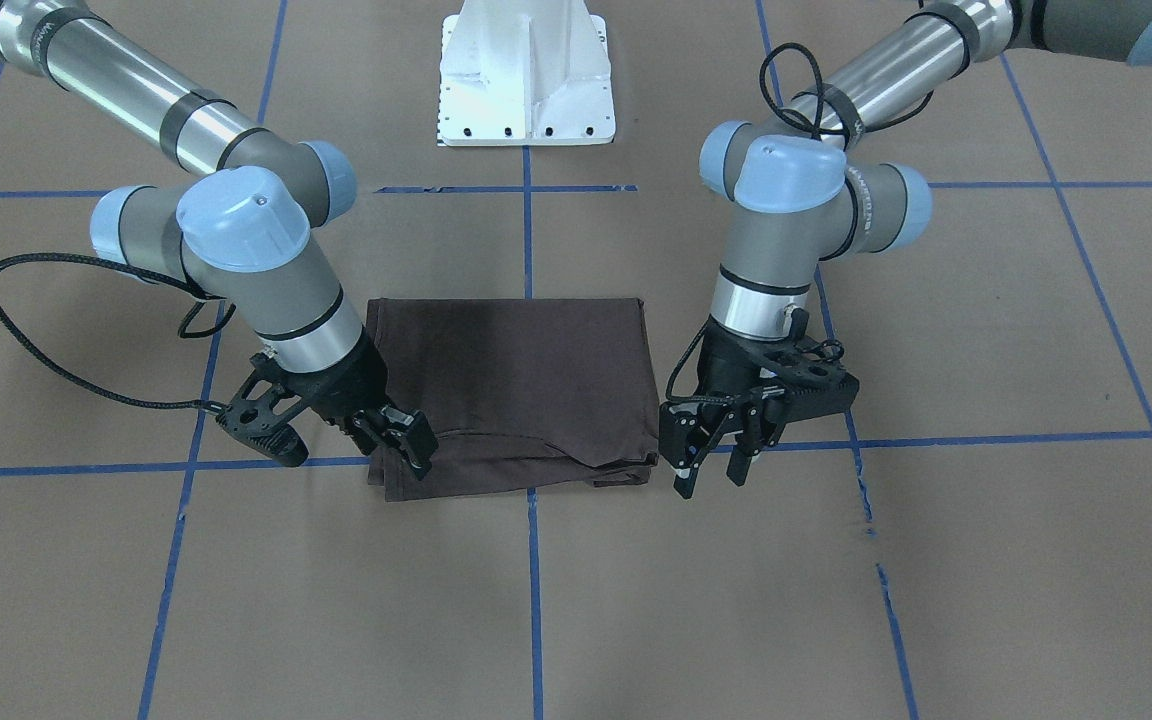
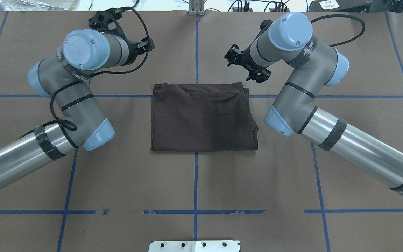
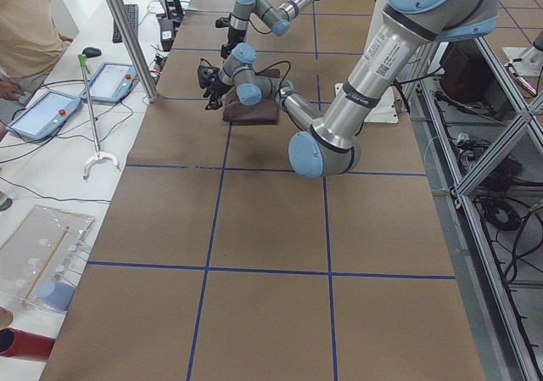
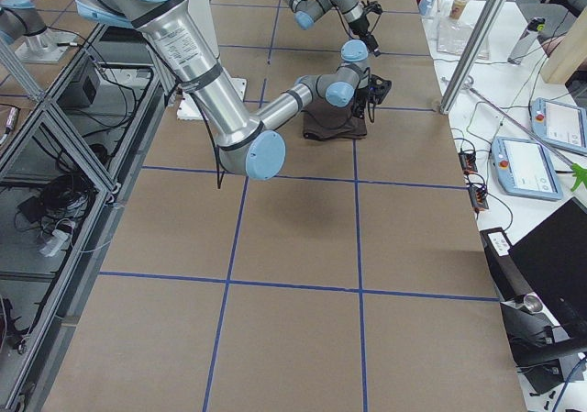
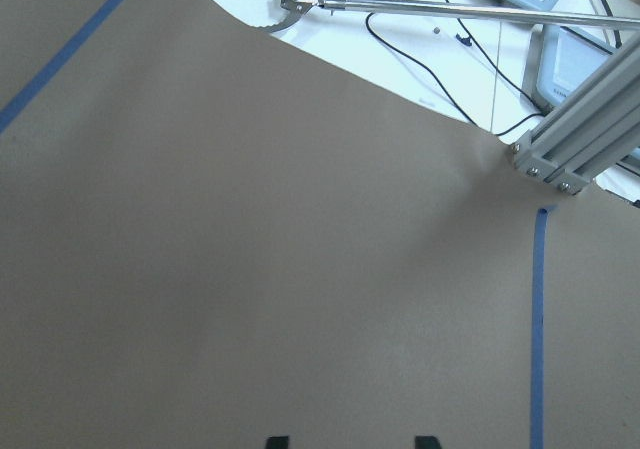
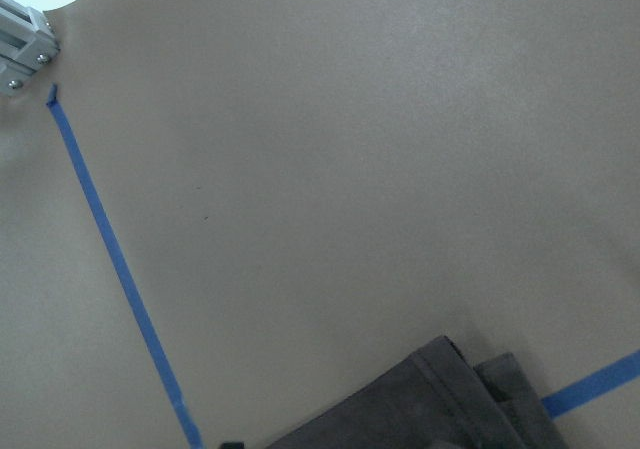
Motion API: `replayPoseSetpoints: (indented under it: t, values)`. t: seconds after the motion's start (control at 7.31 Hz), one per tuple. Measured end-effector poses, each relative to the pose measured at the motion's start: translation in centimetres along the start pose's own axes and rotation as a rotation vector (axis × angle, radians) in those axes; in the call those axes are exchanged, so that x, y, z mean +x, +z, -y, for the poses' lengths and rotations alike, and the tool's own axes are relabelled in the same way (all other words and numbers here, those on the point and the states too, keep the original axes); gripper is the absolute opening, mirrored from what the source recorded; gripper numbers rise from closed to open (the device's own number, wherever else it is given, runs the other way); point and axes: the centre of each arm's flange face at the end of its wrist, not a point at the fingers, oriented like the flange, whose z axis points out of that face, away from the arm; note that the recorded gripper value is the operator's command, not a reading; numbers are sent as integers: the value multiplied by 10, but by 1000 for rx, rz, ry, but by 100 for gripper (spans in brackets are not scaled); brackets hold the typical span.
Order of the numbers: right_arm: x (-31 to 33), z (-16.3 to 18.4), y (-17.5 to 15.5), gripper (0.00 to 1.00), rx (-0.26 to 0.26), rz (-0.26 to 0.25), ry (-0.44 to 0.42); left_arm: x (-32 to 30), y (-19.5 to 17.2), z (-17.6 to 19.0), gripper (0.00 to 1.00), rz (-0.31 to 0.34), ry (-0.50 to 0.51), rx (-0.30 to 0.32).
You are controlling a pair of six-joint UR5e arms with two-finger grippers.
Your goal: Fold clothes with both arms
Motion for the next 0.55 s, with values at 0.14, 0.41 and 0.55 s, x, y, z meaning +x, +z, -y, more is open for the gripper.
replayPoseSetpoints:
  t: [0.14,0.41,0.55]
  values:
    - [9,4,-6,100,-15,3,-4,-18,-20,-4,100,-19,20,-23]
    - [66,28,-13,100,-11,-34,-94,-74,-44,-10,100,-18,219,-108]
    - [108,59,-23,100,-6,-70,-187,-114,-52,3,100,-8,360,-136]
